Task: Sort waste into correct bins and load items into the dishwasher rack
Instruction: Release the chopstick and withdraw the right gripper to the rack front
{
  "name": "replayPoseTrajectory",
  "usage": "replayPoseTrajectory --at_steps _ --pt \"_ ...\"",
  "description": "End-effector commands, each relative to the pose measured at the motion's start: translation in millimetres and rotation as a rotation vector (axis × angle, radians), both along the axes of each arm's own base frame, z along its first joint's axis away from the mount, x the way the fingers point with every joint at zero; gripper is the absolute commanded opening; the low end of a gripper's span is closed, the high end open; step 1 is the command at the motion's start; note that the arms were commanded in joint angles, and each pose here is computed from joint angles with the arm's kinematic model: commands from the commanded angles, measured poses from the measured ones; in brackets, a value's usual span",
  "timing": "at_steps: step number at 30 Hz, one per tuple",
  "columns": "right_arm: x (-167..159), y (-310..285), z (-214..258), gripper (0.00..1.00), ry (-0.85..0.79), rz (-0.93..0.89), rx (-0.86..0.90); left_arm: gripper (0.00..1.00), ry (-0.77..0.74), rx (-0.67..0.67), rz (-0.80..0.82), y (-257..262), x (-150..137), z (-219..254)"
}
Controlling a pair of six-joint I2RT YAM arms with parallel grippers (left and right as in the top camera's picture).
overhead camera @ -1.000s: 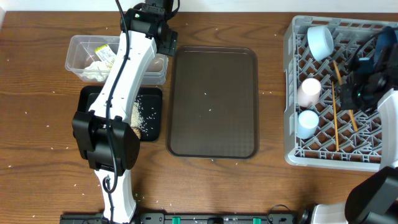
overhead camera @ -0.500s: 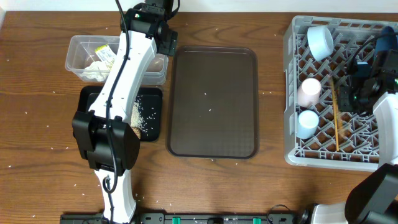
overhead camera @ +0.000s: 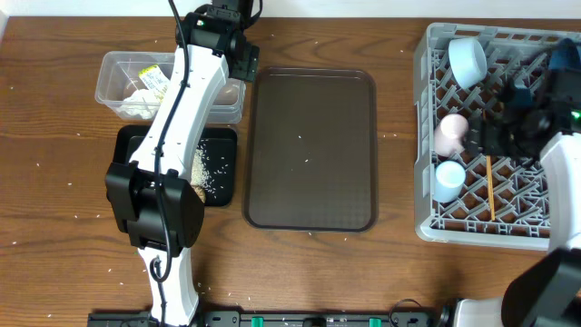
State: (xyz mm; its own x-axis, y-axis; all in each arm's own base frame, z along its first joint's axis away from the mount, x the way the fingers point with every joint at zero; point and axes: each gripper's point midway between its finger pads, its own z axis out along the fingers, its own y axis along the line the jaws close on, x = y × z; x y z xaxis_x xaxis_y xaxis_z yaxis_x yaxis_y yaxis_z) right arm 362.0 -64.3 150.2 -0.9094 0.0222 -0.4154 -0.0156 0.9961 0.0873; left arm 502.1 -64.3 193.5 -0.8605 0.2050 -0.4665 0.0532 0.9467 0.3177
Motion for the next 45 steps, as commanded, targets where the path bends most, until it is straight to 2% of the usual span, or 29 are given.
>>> replayPoseTrajectory --at_steps 1,7,9,12,16,19,25,29,33,39,45 --pt "6 59 67 0.99 -0.182 0.119 0.11 0.98 0.011 0.015 0.006 3 0 -4" --pt "-28 148 137 0.99 -0.368 0.368 0.177 0.98 0.011 0.015 0.006 3 0 -4" --pt "-48 180 153 0.99 -0.388 0.432 0.255 0.98 0.011 0.015 0.005 2 0 -4" --pt "-68 201 161 0.99 -0.415 0.533 0.225 0.98 0.011 0.015 0.006 3 0 -4" --pt "-88 189 148 0.99 -0.355 0.55 0.094 0.98 0.011 0.015 0.005 2 0 -4" --pt "-95 180 139 0.99 -0.307 0.529 0.06 0.98 0.011 0.015 0.006 3 0 -4" --pt "-86 166 139 0.99 -0.327 0.478 -0.018 0.98 0.011 0.015 0.005 2 0 -4" --pt "-72 160 147 0.99 -0.434 0.459 -0.04 0.98 0.011 0.015 0.006 3 0 -4" --pt "-72 153 143 0.99 -0.587 0.471 -0.08 0.98 0.011 0.015 0.005 2 0 -4" --pt "-96 137 114 0.99 -0.793 0.381 -0.047 0.98 0.011 0.015 0.006 3 0 -4" --pt "-123 115 72 0.99 -0.91 0.275 -0.042 0.98 0.011 0.015 0.006 3 0 -4"
